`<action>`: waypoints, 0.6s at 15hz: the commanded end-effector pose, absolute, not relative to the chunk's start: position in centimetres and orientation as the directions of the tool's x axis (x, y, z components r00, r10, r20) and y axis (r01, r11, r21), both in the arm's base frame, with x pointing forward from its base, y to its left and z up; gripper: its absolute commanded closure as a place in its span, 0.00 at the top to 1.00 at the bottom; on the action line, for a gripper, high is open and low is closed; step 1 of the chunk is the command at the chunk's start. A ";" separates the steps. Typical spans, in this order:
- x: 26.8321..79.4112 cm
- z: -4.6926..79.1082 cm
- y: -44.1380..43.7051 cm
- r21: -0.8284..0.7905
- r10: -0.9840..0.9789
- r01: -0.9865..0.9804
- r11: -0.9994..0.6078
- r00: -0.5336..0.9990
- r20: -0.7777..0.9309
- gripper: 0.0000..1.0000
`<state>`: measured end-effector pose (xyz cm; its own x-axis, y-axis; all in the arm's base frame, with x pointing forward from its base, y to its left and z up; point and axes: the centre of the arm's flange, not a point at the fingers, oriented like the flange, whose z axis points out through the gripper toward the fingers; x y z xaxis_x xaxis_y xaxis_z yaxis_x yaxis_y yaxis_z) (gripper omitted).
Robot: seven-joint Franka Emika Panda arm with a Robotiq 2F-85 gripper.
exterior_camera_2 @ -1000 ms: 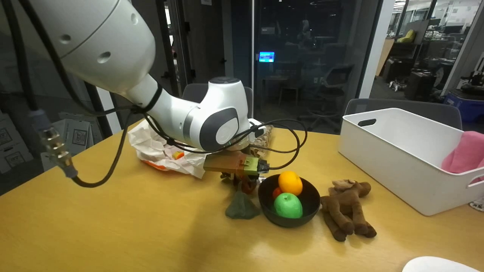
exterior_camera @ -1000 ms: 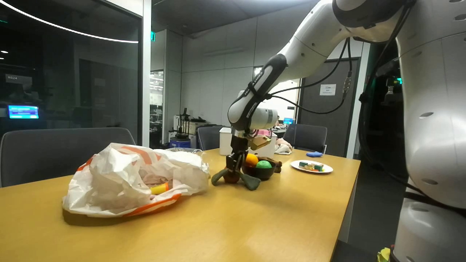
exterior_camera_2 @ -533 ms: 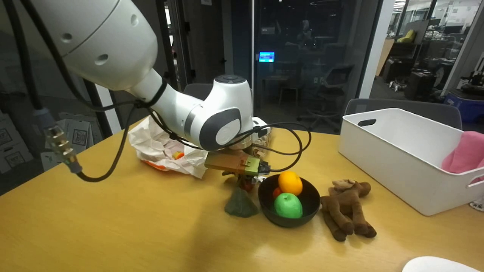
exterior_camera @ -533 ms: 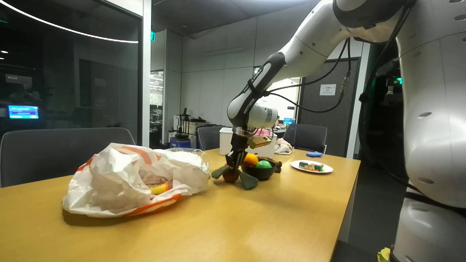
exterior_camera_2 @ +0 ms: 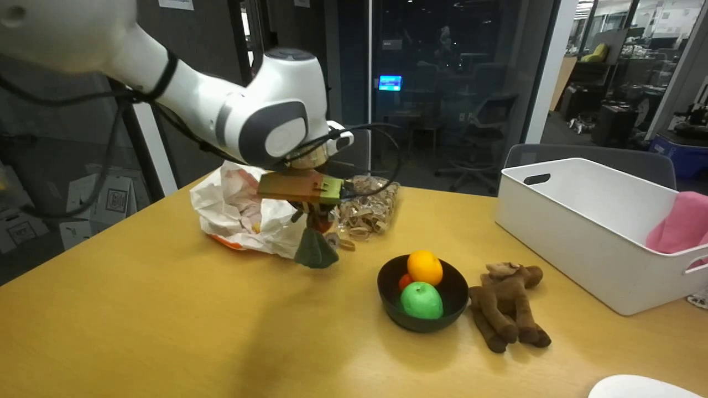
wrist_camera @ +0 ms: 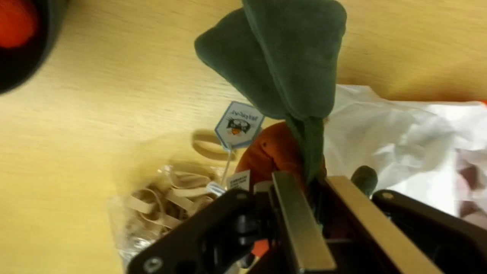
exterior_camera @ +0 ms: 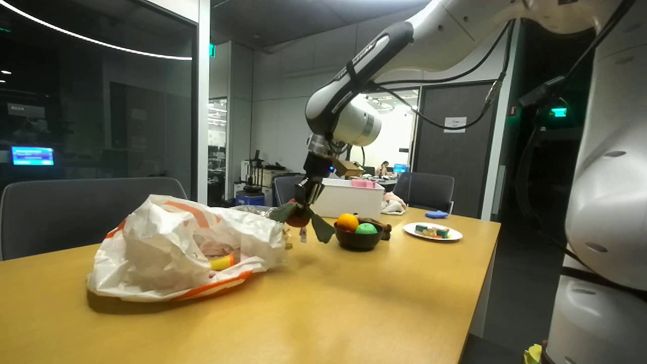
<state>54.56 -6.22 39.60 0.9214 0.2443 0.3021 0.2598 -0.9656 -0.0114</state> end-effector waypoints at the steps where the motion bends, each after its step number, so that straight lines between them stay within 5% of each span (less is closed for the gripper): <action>1: 51.2 44.4 -0.7 -0.005 0.426 0.450 -0.893 0.850 0.311 0.07; 9: 49.1 46.5 6.1 -0.009 0.727 0.780 -0.626 0.588 0.354 0.07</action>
<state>49.65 5.79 46.21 0.6805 0.6582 0.3220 0.6870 -0.7259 0.0319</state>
